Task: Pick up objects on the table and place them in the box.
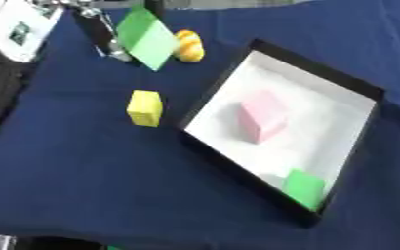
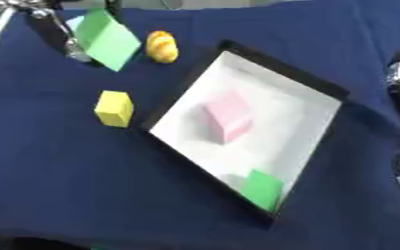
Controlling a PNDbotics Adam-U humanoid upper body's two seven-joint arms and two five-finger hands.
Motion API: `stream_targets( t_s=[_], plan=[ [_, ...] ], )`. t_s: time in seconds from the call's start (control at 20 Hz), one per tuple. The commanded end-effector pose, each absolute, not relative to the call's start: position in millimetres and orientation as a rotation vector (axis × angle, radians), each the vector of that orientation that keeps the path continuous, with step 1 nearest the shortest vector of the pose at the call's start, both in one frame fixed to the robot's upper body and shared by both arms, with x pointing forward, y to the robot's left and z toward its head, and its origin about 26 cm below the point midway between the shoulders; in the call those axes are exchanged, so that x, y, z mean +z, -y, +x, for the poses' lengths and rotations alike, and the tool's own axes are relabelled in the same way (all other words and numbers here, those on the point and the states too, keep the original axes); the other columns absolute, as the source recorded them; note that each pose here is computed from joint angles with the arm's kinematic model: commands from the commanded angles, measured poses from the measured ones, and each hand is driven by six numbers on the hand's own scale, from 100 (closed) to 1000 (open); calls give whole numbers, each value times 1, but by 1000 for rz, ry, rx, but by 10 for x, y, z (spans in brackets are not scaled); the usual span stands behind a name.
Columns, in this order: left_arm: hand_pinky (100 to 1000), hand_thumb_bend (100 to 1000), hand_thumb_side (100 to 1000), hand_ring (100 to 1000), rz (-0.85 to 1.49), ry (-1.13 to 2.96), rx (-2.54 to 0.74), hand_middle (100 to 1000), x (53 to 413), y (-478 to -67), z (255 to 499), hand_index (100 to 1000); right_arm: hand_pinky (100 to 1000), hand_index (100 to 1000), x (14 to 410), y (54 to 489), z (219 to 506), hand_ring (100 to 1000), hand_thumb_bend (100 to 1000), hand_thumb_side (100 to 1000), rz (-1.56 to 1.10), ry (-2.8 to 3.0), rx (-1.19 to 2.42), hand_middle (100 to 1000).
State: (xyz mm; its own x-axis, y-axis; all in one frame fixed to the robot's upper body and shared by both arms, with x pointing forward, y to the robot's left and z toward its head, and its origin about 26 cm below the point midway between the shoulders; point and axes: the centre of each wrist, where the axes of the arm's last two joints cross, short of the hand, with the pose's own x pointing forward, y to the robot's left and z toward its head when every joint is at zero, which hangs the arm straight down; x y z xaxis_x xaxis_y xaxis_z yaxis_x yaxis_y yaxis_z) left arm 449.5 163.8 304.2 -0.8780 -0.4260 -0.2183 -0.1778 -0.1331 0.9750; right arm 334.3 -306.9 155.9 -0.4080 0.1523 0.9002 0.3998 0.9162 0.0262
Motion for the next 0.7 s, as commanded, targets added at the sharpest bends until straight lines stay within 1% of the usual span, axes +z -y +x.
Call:
stream_targets(
  t_s=[0.05, 0.2, 0.45, 0.7],
  plan=[
    [640, 646, 100, 575, 735, 1971, -2201, 517, 3066, -1391, 4530, 544, 787, 800, 1738, 3088, 3331, 786, 183, 413, -409, 2049, -299, 731],
    [642, 644, 100, 579, 767, 2031, -2196, 518, 2979, -1200, 4553, 545, 788, 800, 1817, 3102, 3327, 786, 179, 405, -414, 2068, -300, 731],
    [643, 645, 100, 579, 756, 2086, -2224, 518, 2868, -980, 4568, 546, 788, 801, 1918, 3121, 3326, 785, 175, 403, -421, 2093, -298, 730],
    [644, 645, 100, 579, 767, 2103, -2231, 517, 2844, -890, 4562, 546, 789, 801, 1938, 3132, 3324, 785, 175, 403, -424, 2092, -294, 730]
  ],
)
